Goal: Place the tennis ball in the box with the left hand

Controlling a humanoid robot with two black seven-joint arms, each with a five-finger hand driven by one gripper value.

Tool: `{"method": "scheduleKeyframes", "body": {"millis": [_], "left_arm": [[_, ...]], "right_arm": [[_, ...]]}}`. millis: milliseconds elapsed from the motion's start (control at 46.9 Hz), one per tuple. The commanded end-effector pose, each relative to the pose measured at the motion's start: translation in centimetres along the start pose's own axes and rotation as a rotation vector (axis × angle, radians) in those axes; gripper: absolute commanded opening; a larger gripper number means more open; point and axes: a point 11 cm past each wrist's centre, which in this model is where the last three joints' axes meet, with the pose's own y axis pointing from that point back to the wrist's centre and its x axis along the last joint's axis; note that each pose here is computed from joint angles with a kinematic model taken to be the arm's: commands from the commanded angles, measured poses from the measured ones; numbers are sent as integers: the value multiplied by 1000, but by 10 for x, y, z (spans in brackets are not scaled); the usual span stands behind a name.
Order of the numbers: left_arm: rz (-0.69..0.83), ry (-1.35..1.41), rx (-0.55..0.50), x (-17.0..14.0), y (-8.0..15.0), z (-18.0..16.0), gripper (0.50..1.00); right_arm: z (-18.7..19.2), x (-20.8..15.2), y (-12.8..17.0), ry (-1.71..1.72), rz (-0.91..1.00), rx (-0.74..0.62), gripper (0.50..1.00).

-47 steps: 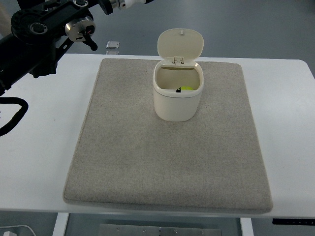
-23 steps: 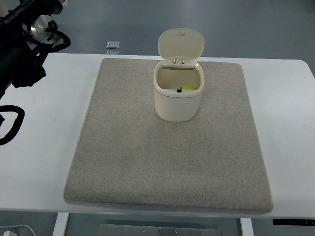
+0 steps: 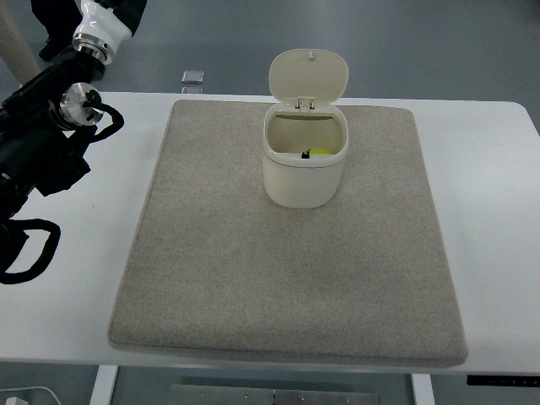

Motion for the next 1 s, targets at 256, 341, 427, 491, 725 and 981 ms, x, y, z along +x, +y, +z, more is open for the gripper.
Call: {"method": "scheduleKeyframes", "body": {"millis": [256,341,427,491,725,981], "left_arm": [[141,-16,38,24,17,-26,803],[163,-1,27,29,18,-24,803],[181,22,17,32,20,-23,803],[188,42,18,36,25,-28,801],[186,69,49,40,41,-50,801],[190,50,37,45,44,-49,801]], "right_arm": [[0,0,0,-1,0,0,938],[0,0,0,1,0,0,938],[0,0,0,-1,0,0,938],[0,0,0,1,0,0,938],[0,0,0,-1,0,0,938],[0,0,0,1,0,0,938]]}}
